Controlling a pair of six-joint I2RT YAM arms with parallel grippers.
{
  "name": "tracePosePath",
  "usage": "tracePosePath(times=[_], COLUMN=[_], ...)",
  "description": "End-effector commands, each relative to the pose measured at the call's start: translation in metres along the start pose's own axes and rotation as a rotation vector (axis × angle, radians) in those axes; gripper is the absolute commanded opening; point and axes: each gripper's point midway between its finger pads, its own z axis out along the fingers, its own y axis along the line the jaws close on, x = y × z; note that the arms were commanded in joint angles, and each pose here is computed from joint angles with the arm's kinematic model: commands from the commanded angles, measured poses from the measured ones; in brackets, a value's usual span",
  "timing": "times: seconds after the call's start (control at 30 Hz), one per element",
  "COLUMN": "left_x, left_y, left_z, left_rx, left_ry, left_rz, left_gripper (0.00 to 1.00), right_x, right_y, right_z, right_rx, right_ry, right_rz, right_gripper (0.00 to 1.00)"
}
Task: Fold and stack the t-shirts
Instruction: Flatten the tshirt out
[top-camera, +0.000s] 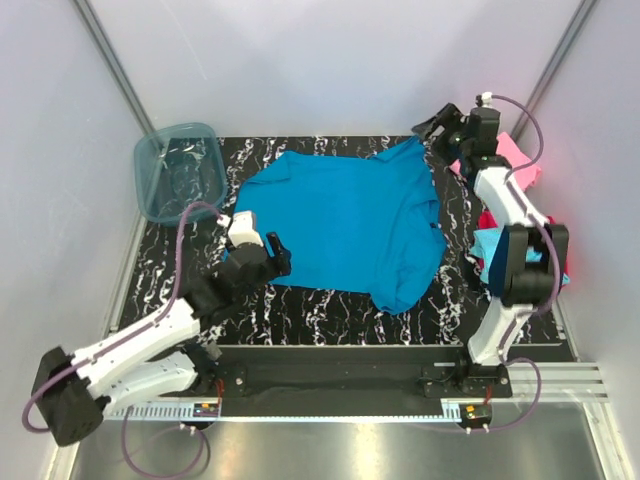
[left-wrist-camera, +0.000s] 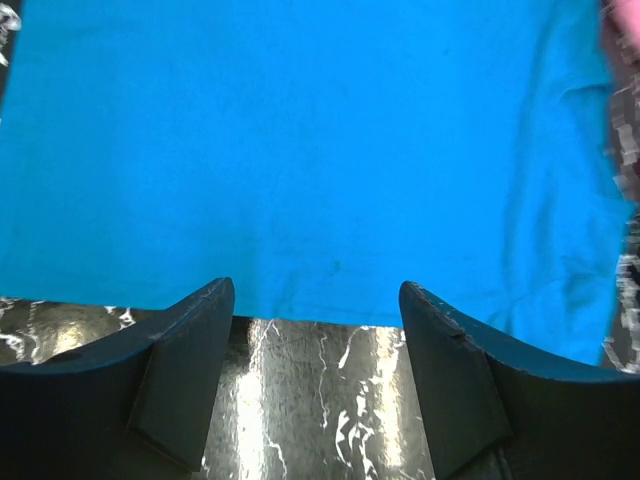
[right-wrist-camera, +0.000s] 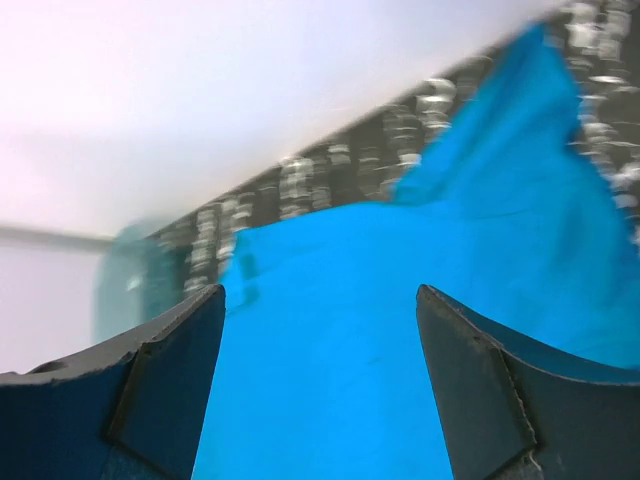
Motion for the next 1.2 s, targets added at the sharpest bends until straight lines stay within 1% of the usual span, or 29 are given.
tracePosePath(times=[0.0,0.03,0.07,0.1,0.13,0.17,0.2,0.27,0.3,0.33,0.37,0.4,0.43,0.47,0.5,0.57,0.63,0.67,0.7,0.73,0.77,0.8,0.83,0.87,0.9,0.97,1.0,1.03,1.17], left_x=[-0.025,-0.024,-0.028,-0.026,-0.026,-0.031,-0.026,-0.033,-0.039,-0.038,-0.042,-0.048,-0.039,-0.054,-0.059,-0.069,-0.079,-0.085,-0.09,-0.103,-0.106,-0.1,-0.114,-0.114,-0.108,-0.119,-0.109,-0.118,-0.116], left_y=[-0.031,-0.032,-0.037,-0.036,-0.034,-0.034,-0.022,-0.014,-0.003,0.002,0.008,0.02,0.028,0.023,0.029,0.027,0.036,0.033,0.042,0.038,0.041,0.053,0.051,0.055,0.069,0.08,0.09,0.093,0.122], left_z=[0.023,0.029,0.034,0.047,0.053,0.061,0.079,0.099,0.11,0.127,0.135,0.145,0.161,0.171,0.18,0.204,0.217,0.23,0.235,0.241,0.245,0.253,0.258,0.261,0.269,0.276,0.282,0.286,0.296], left_rx=[0.048,0.039,0.045,0.031,0.021,0.016,-0.026,-0.059,-0.077,-0.103,-0.126,-0.142,-0.154,-0.134,-0.135,-0.107,-0.111,-0.09,-0.101,-0.087,-0.085,-0.103,-0.095,-0.093,-0.118,-0.122,-0.14,-0.142,-0.19], left_ry=[-0.069,-0.062,-0.066,-0.064,-0.063,-0.073,-0.05,-0.036,-0.034,-0.016,-0.014,-0.001,0.034,0.017,0.024,0.039,0.052,0.059,0.067,0.051,0.054,0.088,0.07,0.081,0.106,0.103,0.135,0.127,0.163], left_rz=[-0.045,-0.035,-0.033,-0.029,-0.023,-0.033,-0.036,-0.07,-0.093,-0.082,-0.088,-0.115,-0.116,-0.125,-0.128,-0.098,-0.075,-0.076,-0.085,-0.081,-0.082,-0.087,-0.086,-0.085,-0.088,-0.083,-0.082,-0.069,-0.065], left_gripper=[0.73,0.73,0.73,0.73,0.73,0.73,0.73,0.72,0.72,0.72,0.72,0.72,0.72,0.72,0.72,0.71,0.71,0.71,0.7,0.7,0.7,0.7,0.7,0.7,0.7,0.69,0.69,0.68,0.67], right_x=[0.004,0.011,0.013,0.033,0.032,0.039,0.056,0.059,0.076,0.074,0.08,0.094,0.093,0.097,0.107,0.114,0.117,0.123,0.125,0.125,0.126,0.131,0.131,0.134,0.137,0.14,0.139,0.14,0.151], right_y=[0.053,0.056,0.071,0.059,0.07,0.07,0.057,0.067,0.058,0.067,0.067,0.06,0.067,0.068,0.059,0.058,0.059,0.054,0.055,0.057,0.057,0.053,0.057,0.053,0.054,0.055,0.058,0.059,0.06], right_z=[-0.043,-0.052,-0.073,-0.078,-0.097,-0.105,-0.111,-0.138,-0.144,-0.162,-0.169,-0.174,-0.189,-0.195,-0.198,-0.213,-0.228,-0.23,-0.233,-0.24,-0.243,-0.245,-0.252,-0.253,-0.256,-0.263,-0.269,-0.278,-0.286], right_rx=[-0.139,-0.149,-0.184,-0.173,-0.205,-0.21,-0.196,-0.241,-0.232,-0.263,-0.268,-0.26,-0.292,-0.305,-0.291,-0.31,-0.326,-0.312,-0.319,-0.332,-0.335,-0.333,-0.349,-0.338,-0.348,-0.364,-0.384,-0.39,-0.419], right_ry=[-0.112,-0.11,-0.125,-0.098,-0.119,-0.114,-0.093,-0.111,-0.081,-0.102,-0.098,-0.072,-0.09,-0.087,-0.068,-0.068,-0.07,-0.053,-0.049,-0.056,-0.054,-0.044,-0.048,-0.039,-0.03,-0.031,-0.041,-0.045,-0.023], right_rz=[-0.01,-0.012,-0.017,-0.005,-0.013,-0.016,-0.012,-0.024,-0.026,-0.036,-0.041,-0.04,-0.047,-0.049,-0.046,-0.055,-0.07,-0.073,-0.082,-0.092,-0.097,-0.101,-0.107,-0.103,-0.108,-0.114,-0.126,-0.125,-0.115], right_gripper=[0.83,0.83,0.83,0.83,0.83,0.82,0.82,0.82,0.82,0.82,0.82,0.82,0.82,0.82,0.82,0.82,0.82,0.82,0.82,0.82,0.82,0.82,0.82,0.82,0.82,0.82,0.82,0.82,0.81])
